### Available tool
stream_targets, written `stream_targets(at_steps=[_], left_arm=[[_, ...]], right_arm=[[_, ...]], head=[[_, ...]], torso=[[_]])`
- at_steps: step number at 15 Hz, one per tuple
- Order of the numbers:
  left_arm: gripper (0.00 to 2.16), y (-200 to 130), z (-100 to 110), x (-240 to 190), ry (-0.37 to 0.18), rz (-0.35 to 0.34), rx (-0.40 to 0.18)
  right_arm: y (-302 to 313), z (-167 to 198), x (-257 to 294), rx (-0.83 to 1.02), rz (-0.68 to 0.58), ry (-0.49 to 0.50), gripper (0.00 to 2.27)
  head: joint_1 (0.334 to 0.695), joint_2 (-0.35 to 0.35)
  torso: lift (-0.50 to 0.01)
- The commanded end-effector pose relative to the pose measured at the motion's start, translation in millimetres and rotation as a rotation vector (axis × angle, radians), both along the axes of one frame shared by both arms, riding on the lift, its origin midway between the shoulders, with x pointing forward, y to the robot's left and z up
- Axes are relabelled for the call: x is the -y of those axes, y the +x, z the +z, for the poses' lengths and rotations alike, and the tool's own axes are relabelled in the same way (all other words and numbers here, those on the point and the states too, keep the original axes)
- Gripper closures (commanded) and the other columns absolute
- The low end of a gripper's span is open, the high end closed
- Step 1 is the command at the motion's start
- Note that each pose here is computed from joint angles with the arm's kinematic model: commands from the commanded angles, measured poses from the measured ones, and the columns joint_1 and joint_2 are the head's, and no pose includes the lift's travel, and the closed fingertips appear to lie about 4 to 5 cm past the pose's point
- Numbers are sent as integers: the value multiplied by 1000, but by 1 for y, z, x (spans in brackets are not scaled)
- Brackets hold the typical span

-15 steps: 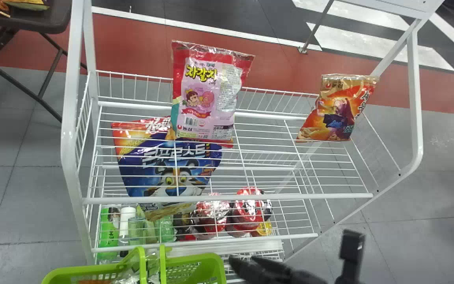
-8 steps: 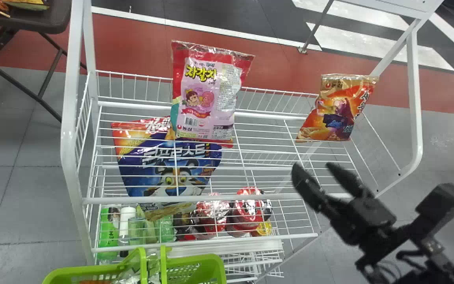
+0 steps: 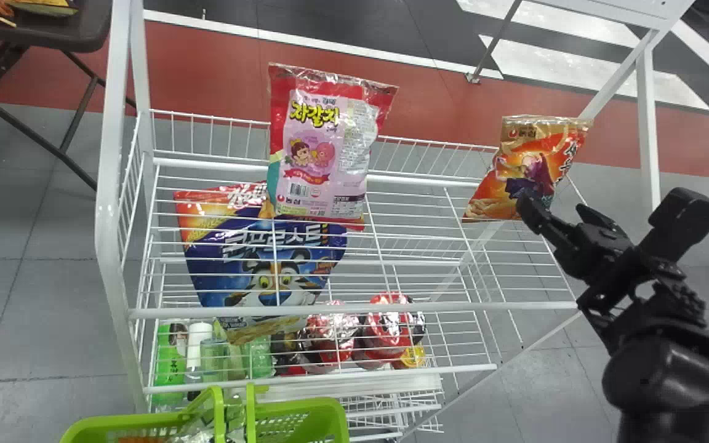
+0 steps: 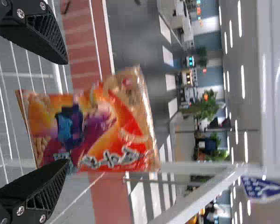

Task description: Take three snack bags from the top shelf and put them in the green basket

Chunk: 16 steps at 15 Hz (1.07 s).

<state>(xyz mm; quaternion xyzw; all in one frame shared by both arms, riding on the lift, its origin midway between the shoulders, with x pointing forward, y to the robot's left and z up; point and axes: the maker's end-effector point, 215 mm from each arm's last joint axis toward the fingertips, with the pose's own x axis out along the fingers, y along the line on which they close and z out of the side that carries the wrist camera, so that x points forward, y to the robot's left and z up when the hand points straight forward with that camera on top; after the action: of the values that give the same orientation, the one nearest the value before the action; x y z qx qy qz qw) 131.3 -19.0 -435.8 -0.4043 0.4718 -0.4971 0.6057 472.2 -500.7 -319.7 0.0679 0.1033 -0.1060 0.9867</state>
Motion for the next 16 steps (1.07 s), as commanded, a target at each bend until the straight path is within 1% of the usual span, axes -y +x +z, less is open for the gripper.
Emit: stream_targets(at_steps=[1,2,3,5,7,10,11,12,13,14,16], left_arm=[[2142,2,-2,0,10,0,1],[2142,3,-2,0,9,1,3],[2142,4,-3,-1,15,3,5],[2142,5,-6,-1,26,4,6],[2142,6,-8,-1,29,5,2],[2142,7,-9,-2,30,6,2],[2142,9,-9,-2,30,6,5],[2142,9,-9,-2,31,8,5],[2142,12,-9,-1,36,9,9],[2142,12,-10,-2,40,9,11],[2142,14,-10,-1,41,8,14]], right_arm=[[19,-1,28,29,-9,12,56],[26,-4,34,37,3,30,56],[32,-3,37,54,12,26,56],[48,2,37,97,27,-10,56],[62,-3,37,95,36,-7,56],[75,-5,22,87,74,-47,100],[77,-4,17,88,95,-50,367],[77,-7,14,81,105,-44,991],[77,-12,12,65,112,-32,2007],[76,-16,7,54,133,-22,2105],[72,-17,2,46,158,-33,2159]], head=[[695,-350],[695,-350],[695,-350],[695,-350],[695,-350],[695,-350],[695,-350],[695,-350],[695,-350],[695,-350],[695,-350]], torso=[[-44],[-44],[-44],[-44],[-44],[-44],[-44],[-44],[-44],[-44],[-44]])
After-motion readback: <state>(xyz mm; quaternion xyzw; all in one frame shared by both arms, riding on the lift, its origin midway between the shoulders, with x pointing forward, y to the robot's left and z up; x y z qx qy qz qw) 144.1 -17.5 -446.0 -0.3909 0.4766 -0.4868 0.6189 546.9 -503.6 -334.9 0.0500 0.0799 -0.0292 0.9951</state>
